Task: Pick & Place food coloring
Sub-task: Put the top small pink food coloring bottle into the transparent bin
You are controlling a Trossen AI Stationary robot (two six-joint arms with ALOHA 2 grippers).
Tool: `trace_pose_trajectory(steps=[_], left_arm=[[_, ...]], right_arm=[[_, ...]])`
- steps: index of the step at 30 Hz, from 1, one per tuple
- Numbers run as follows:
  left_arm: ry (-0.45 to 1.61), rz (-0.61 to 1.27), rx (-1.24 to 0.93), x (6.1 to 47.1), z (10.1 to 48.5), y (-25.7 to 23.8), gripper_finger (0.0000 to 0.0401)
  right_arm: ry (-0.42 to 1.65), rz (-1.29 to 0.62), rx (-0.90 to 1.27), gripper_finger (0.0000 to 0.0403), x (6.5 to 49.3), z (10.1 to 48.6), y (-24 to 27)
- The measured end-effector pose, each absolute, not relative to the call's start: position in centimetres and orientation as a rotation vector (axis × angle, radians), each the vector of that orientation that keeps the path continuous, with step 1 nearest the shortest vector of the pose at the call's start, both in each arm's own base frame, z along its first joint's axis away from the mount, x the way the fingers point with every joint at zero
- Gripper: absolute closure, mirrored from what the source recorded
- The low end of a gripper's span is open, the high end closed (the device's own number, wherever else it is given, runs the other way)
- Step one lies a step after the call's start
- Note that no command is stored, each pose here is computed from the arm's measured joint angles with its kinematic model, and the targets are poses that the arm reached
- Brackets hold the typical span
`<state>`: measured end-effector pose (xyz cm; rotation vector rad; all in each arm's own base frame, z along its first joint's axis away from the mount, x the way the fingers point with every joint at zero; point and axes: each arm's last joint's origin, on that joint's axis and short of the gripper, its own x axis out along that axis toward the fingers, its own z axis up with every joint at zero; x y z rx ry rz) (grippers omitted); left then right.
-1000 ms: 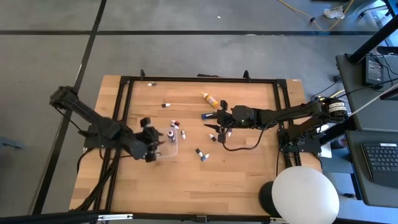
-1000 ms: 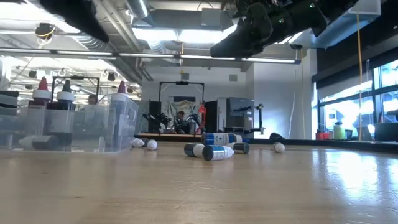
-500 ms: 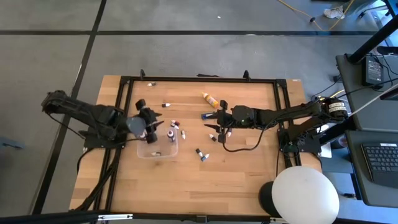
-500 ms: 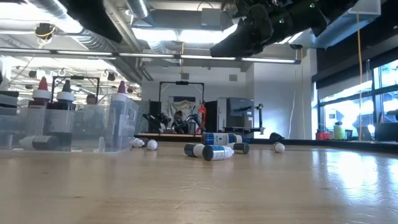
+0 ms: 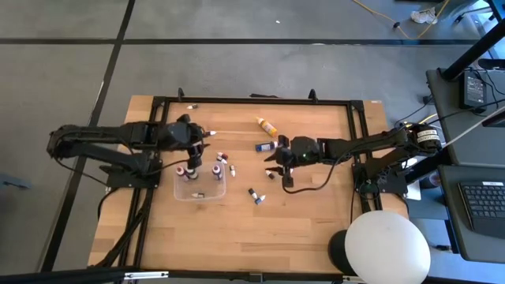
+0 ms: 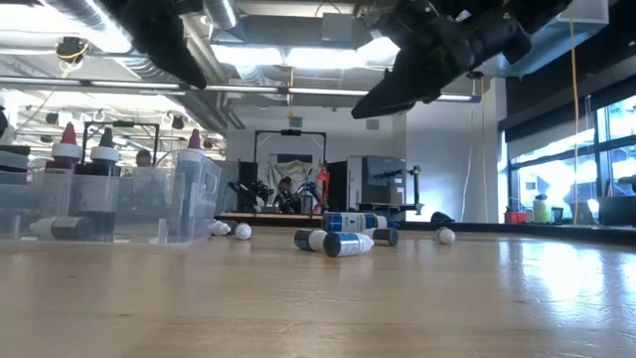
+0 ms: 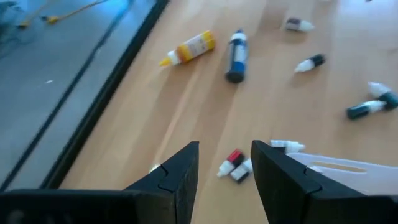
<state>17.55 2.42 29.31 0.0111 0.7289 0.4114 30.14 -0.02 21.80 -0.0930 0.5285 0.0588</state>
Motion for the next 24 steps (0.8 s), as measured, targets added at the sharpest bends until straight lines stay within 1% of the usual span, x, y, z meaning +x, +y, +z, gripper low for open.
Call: trace_pose_trajectory(steps=[2, 5, 13, 16, 20, 24], left_arm=[[0.705, 0.373, 0.006, 17.7, 29.5, 3.1, 0.0258], [0.697, 0.367, 0.006, 17.7, 29.6, 4.6, 0.0258], [0.726, 0.3, -0.007, 17.1, 29.1, 8.1, 0.0257], [0.748, 0.316, -0.021, 17.2, 28.6, 9.5, 0.0253], [0.812, 0.352, -0.016, 17.6, 27.3, 11.6, 0.0236], [0.886, 0.35, -0.072, 18.2, 25.3, 13.8, 0.0206]], right_arm=[[0.531, 0.074, -0.089, 0.0255, 30.1, 21.8, 0.0], [0.53, 0.072, -0.089, 0.0255, 30.1, 21.8, 0.0], [0.53, 0.071, -0.094, 0.0255, 30.1, 21.8, 0.0], [0.53, 0.071, -0.095, 0.0255, 30.1, 21.8, 0.0], [0.532, 0.071, -0.097, 0.0255, 30.2, 21.7, 0.0], [0.55, 0.071, -0.096, 0.0255, 30.5, 21.1, 0.0]])
